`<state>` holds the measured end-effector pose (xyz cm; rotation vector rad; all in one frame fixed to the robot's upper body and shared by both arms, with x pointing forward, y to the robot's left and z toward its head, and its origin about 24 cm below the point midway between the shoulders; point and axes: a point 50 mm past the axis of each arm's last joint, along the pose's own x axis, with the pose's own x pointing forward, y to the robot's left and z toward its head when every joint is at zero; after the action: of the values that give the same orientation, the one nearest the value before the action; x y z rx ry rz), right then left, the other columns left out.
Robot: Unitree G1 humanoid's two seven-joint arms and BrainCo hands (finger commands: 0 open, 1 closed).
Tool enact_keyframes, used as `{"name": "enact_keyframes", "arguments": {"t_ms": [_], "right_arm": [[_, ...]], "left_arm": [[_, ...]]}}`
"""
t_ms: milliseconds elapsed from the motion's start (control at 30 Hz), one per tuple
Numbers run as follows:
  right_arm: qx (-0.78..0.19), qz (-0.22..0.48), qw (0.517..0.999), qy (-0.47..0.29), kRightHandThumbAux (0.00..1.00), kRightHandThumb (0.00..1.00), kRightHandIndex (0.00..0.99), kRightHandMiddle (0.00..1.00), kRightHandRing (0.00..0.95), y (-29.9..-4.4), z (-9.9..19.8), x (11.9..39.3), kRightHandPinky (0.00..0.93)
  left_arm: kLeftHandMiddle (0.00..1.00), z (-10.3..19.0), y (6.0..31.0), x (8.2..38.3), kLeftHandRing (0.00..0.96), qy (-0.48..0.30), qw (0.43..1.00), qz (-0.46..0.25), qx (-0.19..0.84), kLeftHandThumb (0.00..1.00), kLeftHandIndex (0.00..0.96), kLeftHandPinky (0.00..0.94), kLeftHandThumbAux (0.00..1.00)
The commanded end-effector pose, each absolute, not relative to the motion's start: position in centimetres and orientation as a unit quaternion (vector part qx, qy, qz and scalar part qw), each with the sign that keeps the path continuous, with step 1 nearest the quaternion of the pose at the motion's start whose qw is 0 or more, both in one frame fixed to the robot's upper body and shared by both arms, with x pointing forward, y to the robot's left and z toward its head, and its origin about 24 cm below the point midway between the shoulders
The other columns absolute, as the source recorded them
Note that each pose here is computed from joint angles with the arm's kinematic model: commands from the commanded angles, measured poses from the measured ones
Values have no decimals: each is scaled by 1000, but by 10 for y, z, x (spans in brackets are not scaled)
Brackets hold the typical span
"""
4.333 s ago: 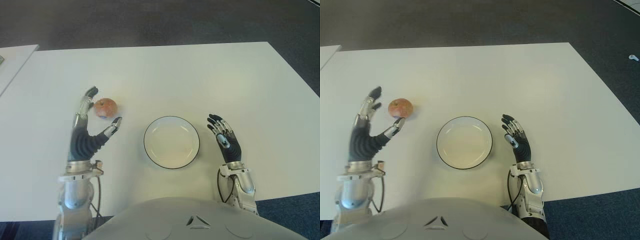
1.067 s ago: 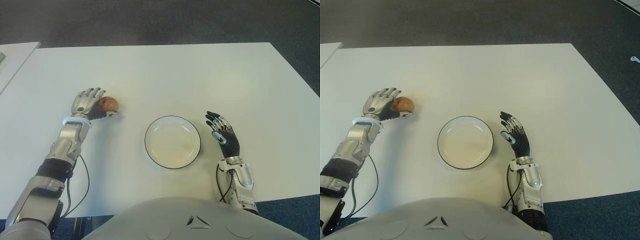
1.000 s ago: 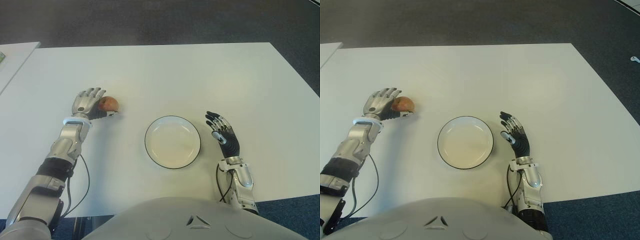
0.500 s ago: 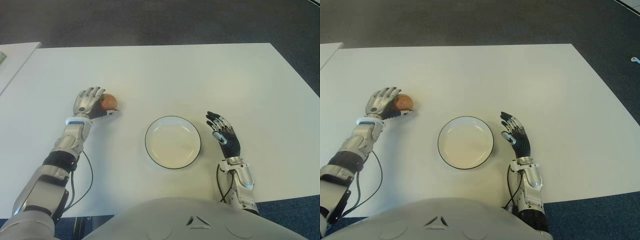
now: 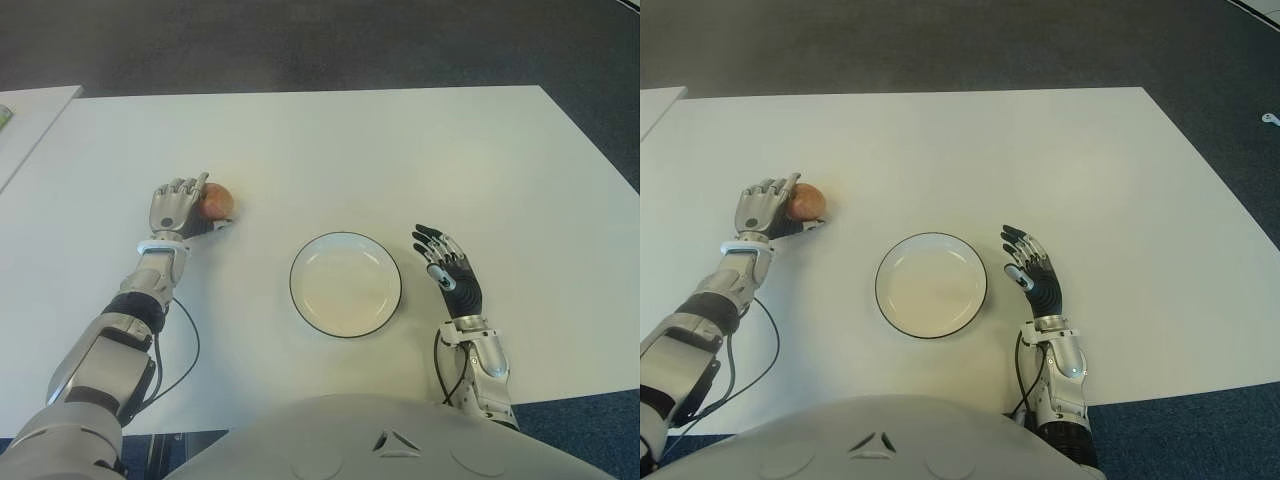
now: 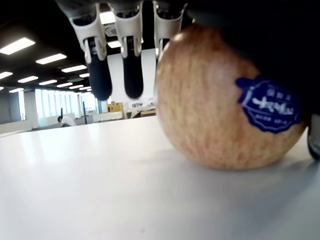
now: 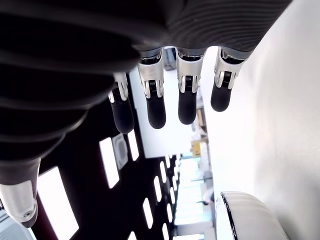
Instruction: Put the apples into the plate.
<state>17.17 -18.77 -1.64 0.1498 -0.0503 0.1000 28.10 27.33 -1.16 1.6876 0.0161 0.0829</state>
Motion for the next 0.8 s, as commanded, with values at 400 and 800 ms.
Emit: {"name": "enact_keyframes", "arguments": {"t_ms": [400,800], "right_arm": [[107,18,991,76,556,239,217,204,150,-189,-52,138,158],[112,16,991,71,555,259,217,207,156,-190,-52,142,164]], "left_arm": [[866,-39,260,260,848,60,739,-49,670,748,442,827,697],[883,-38,259,262,862,63,740,-67,667,751,443,808,696]]}}
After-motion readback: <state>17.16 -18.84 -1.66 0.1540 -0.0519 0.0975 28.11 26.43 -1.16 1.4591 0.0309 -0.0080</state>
